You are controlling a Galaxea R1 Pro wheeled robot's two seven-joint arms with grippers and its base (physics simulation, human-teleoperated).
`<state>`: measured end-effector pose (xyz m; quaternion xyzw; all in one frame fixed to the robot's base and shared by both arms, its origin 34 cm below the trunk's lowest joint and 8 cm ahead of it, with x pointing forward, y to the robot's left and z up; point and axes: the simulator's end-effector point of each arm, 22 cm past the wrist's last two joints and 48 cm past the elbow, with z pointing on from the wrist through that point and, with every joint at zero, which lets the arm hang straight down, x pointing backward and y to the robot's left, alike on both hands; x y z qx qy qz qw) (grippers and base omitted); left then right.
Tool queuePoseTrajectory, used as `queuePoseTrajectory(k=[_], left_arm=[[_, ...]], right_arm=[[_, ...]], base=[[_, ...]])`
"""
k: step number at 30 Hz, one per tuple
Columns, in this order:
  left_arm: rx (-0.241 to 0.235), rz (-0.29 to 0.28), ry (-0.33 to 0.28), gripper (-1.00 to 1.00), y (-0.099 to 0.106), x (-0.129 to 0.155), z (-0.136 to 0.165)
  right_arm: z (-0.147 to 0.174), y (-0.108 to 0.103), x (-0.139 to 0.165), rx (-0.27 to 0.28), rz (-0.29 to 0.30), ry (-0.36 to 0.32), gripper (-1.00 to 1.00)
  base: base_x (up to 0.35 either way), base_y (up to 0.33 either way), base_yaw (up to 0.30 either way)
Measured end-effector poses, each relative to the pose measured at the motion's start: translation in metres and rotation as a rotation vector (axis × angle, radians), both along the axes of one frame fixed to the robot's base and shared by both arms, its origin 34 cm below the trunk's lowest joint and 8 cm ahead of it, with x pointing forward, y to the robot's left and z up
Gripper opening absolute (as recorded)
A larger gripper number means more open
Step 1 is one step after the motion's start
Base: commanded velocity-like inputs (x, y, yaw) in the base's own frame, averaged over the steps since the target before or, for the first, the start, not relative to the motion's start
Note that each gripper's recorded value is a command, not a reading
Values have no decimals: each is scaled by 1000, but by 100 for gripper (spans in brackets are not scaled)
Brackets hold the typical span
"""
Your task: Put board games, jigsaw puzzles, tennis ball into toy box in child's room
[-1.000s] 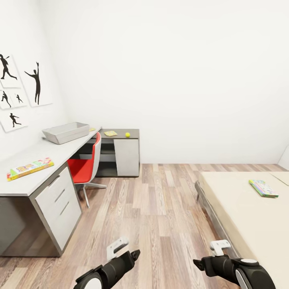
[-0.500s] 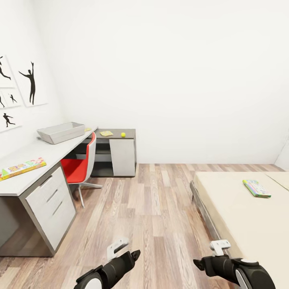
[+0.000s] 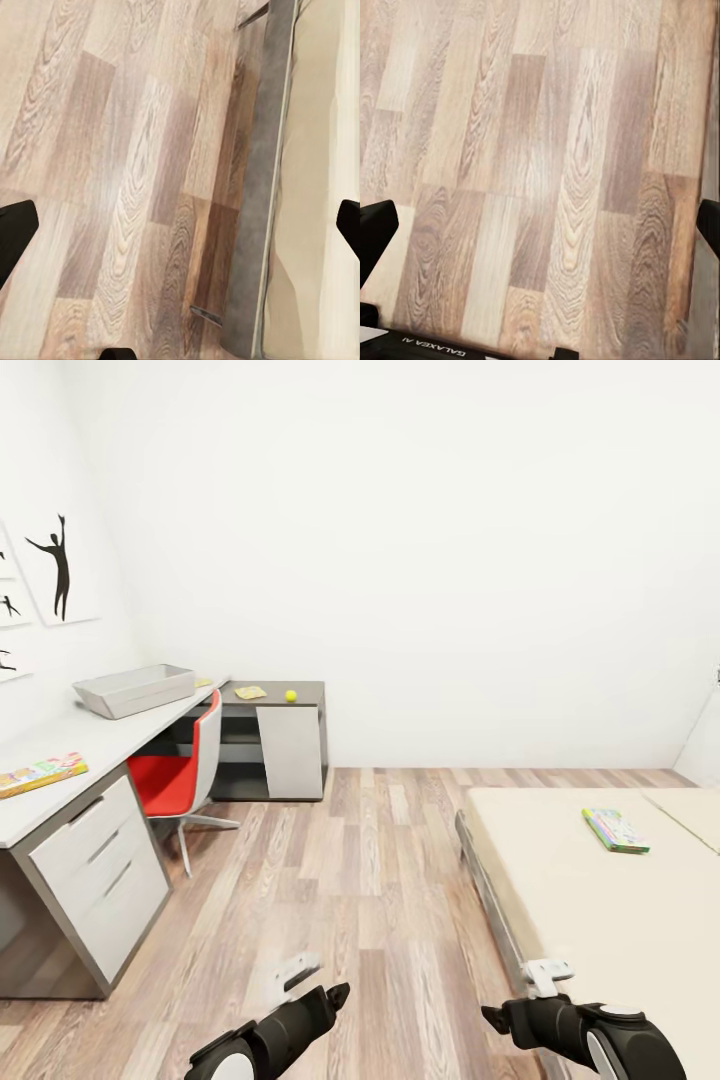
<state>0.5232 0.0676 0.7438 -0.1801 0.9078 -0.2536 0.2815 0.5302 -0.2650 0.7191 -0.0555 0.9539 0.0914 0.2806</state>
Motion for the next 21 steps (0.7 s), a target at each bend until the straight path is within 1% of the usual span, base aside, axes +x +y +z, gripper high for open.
queuePoseTrajectory(k=[8,11,21], left_arm=[[0,1,-1,100,0,0,0],[-1,1,-1,100,0,0,0],[0,2,-1,100,1,0,0]], right_arm=[[0,-1,0,0,-2,1,100],[0,-1,0,1,-3,1,100],[3,1,1,5,-3,-5,100]], base=[[0,-263,0],[0,-175,-10],[0,-70,-84]])
